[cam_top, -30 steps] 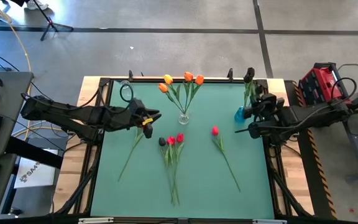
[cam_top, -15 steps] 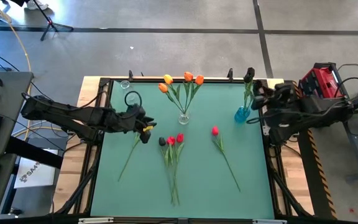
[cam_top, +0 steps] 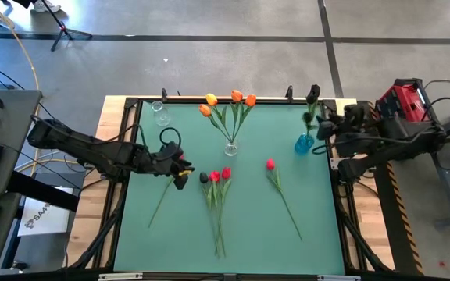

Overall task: Sort flowers into vase by color
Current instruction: Put the black tulip into the blue vase

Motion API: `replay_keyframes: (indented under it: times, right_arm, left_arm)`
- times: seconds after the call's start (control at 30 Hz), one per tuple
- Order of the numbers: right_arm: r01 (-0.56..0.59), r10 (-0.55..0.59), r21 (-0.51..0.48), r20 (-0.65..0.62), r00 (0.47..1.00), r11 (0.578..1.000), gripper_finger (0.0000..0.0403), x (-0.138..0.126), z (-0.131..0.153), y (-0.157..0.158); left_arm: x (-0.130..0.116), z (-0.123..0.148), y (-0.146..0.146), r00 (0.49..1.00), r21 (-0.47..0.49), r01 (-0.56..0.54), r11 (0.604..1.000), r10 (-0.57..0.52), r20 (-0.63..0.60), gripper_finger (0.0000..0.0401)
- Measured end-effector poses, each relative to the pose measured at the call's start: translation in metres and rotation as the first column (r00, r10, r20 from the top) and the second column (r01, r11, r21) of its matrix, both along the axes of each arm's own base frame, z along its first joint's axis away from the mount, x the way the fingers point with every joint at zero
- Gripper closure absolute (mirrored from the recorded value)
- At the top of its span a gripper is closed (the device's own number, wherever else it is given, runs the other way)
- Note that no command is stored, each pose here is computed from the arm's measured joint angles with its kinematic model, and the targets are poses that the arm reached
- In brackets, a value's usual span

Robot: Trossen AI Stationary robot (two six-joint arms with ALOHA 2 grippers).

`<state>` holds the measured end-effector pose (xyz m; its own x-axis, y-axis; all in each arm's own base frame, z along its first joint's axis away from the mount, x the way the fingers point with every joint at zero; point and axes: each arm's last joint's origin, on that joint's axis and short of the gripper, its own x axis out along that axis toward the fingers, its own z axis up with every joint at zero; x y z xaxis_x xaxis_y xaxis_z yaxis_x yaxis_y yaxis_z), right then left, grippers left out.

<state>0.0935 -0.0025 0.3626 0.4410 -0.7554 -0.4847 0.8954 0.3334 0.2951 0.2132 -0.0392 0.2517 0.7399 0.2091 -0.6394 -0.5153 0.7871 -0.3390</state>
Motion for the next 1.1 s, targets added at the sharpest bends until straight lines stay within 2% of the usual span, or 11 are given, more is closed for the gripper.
replay_keyframes:
  times: [0.13, 0.3, 0.4, 0.53, 0.7, 0.8, 0.9, 0.97, 1.1]
  right_arm:
    - [-0.009, 0.011, 0.115, -0.019, 1.0, 0.993, 0.0165, 0.009, -0.011, 0.004]
    - [-0.028, 0.03, 0.175, -0.007, 1.0, 0.984, 0.0165, 0.015, -0.012, 0.007]
    - [-0.052, 0.044, 0.219, 0.038, 0.998, 0.974, 0.0165, 0.016, -0.004, 0.008]
    - [-0.097, 0.069, 0.333, 0.094, 0.993, 0.938, 0.0165, 0.013, 0.008, 0.01]
    - [-0.167, 0.125, 0.499, 0.118, 0.985, 0.85, 0.0165, 0.009, 0.015, 0.013]
    - [-0.195, 0.158, 0.555, 0.114, 0.981, 0.809, 0.0165, 0.009, 0.016, 0.015]
    - [-0.214, 0.188, 0.6, 0.107, 0.976, 0.771, 0.0165, 0.009, 0.016, 0.017]
    - [-0.219, 0.196, 0.611, 0.106, 0.975, 0.761, 0.0165, 0.009, 0.015, 0.018]
    - [-0.225, 0.205, 0.612, 0.103, 0.973, 0.758, 0.0165, 0.008, 0.015, 0.018]
  left_arm:
    - [-0.001, 0.0, -0.005, 1.0, -0.005, 0.013, 1.0, -0.013, 0.001, 0.0286]
    - [-0.001, -0.002, -0.011, 1.0, 0.002, -0.007, 1.0, 0.007, 0.005, 0.0286]
    - [0.0, -0.005, -0.012, 0.999, -0.025, -0.043, 0.999, 0.043, -0.001, 0.0286]
    - [0.008, -0.016, -0.014, 0.992, -0.094, -0.126, 0.988, 0.124, -0.026, 0.0286]
    - [0.024, -0.045, -0.02, 0.972, -0.14, -0.21, 0.968, 0.192, -0.132, 0.0286]
    - [0.033, -0.061, -0.022, 0.954, -0.196, -0.272, 0.942, 0.239, -0.18, 0.0286]
    - [0.041, -0.073, -0.023, 0.936, -0.281, -0.335, 0.899, 0.283, -0.21, 0.0286]
    - [0.047, -0.08, -0.024, 0.929, -0.325, -0.358, 0.875, 0.298, -0.22, 0.0286]
    - [0.059, -0.092, -0.024, 0.928, -0.371, -0.368, 0.852, 0.31, -0.208, 0.0285]
